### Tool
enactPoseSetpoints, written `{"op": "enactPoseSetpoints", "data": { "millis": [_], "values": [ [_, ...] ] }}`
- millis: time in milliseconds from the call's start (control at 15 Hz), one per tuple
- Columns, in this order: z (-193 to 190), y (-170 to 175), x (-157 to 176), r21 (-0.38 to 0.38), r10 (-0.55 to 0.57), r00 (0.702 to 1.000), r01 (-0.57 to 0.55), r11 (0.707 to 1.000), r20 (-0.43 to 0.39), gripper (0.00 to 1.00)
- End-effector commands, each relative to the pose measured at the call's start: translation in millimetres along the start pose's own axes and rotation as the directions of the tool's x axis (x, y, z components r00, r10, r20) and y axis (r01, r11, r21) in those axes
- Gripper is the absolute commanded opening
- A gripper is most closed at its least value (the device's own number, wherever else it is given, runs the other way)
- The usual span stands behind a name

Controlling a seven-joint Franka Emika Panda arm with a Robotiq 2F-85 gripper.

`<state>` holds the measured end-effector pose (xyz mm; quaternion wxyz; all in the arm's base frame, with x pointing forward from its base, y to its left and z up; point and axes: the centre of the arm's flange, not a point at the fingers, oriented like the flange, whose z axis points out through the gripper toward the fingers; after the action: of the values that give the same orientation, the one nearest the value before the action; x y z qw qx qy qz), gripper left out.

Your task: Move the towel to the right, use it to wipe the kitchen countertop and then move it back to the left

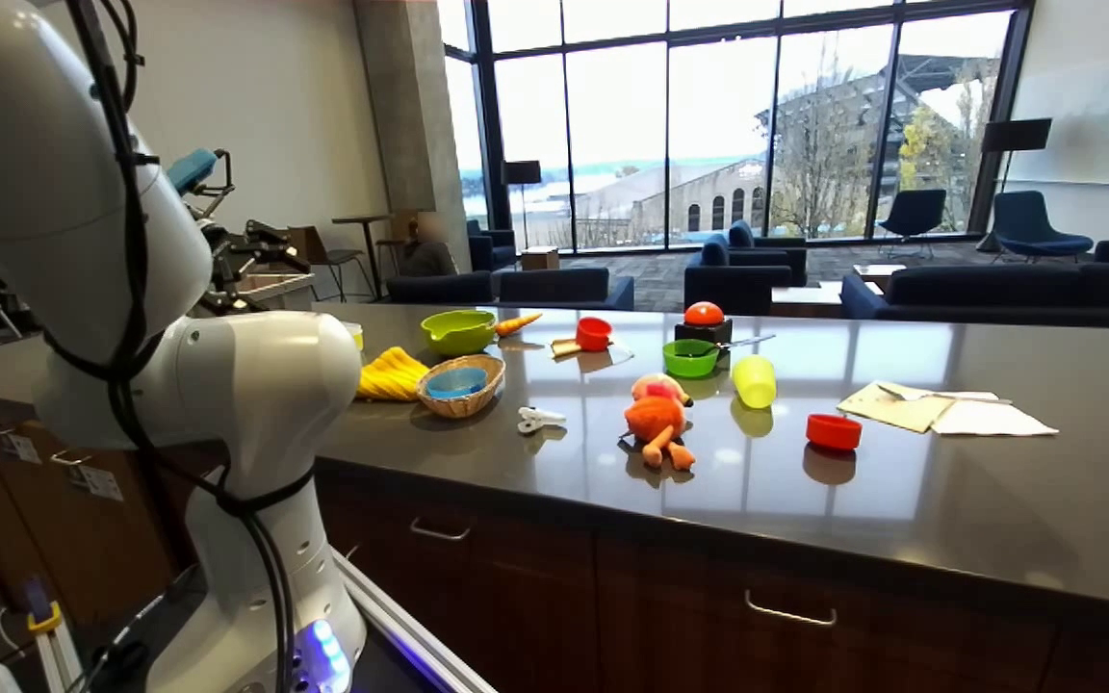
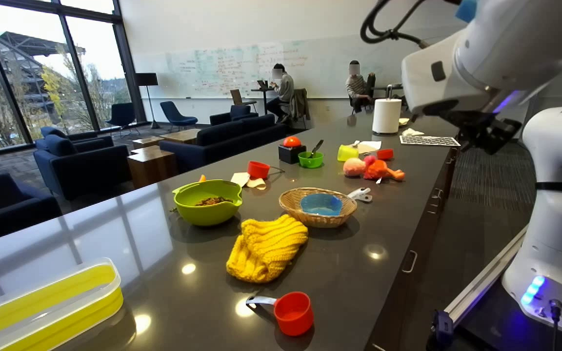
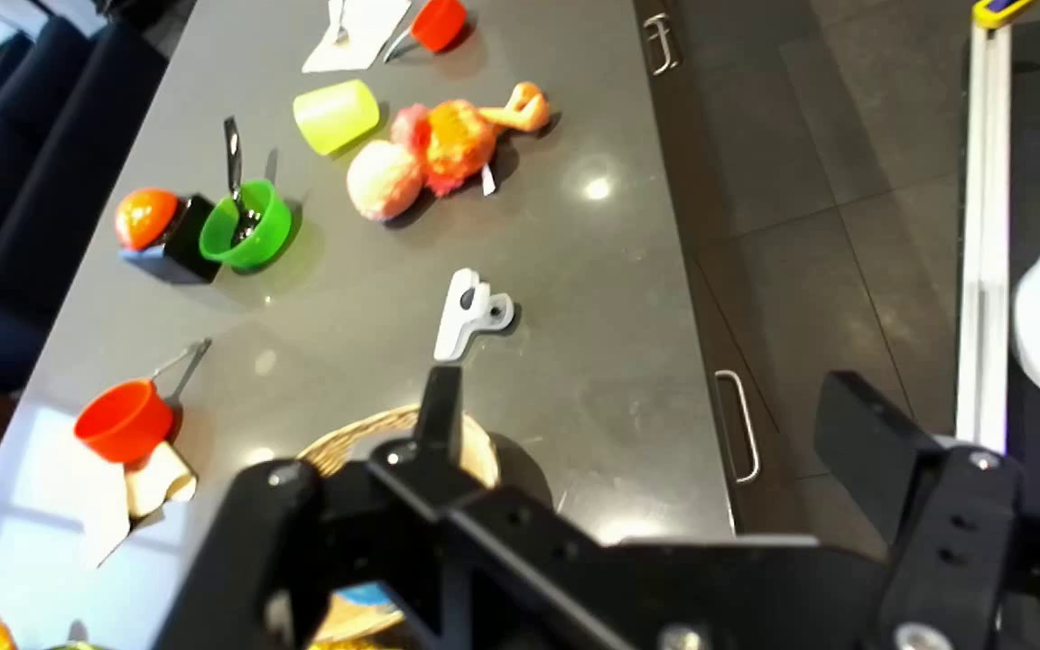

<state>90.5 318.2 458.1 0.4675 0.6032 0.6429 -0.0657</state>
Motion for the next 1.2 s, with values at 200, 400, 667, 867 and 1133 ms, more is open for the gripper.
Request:
{"op": "enactPoseSetpoints", "data": {
  "millis": [200, 400, 667, 867, 1133],
  "values": [
    [8, 107, -60, 0.194, 0.039, 0.972, 0.006, 0.981, -0.230, 1.00],
    [30, 159, -76, 0.347, 0.167, 0.970, -0.097, 0.933, -0.177, 1.00],
    [46, 160, -83, 0.362, 0.194, 0.966, -0.121, 0.924, -0.171, 1.00],
    [47, 162, -77, 0.371, 0.196, 0.967, -0.124, 0.920, -0.161, 1.00],
    [28, 166, -51, 0.355, 0.154, 0.961, -0.065, 0.933, -0.230, 1.00]
  ]
}}
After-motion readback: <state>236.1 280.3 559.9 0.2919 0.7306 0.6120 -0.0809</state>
